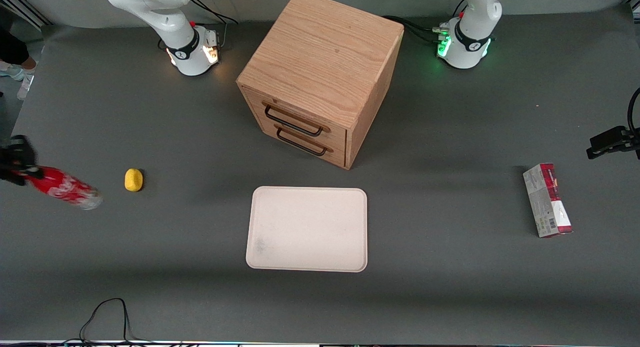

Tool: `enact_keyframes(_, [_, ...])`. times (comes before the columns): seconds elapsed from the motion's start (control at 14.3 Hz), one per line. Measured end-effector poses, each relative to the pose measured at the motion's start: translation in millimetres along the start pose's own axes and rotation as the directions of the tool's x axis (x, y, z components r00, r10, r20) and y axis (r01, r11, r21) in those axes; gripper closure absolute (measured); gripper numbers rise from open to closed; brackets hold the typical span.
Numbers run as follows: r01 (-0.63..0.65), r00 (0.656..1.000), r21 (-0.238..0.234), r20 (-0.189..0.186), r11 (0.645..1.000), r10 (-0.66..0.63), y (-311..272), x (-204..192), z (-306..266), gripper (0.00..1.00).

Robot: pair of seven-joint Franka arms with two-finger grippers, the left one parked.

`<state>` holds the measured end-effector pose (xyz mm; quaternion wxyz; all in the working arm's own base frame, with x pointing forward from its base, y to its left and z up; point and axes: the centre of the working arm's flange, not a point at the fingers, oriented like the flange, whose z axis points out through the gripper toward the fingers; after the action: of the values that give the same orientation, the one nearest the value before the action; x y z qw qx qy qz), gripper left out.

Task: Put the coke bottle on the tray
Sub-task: 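Lift the red bottle and carry it over the cream tray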

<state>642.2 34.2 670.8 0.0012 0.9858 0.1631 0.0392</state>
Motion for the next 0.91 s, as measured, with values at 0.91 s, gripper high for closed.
enact_keyframes(0.91, [0.2, 0.979, 0.047, 0.034, 0.979, -0.202, -280.7, 60.1, 78.4, 0.69])
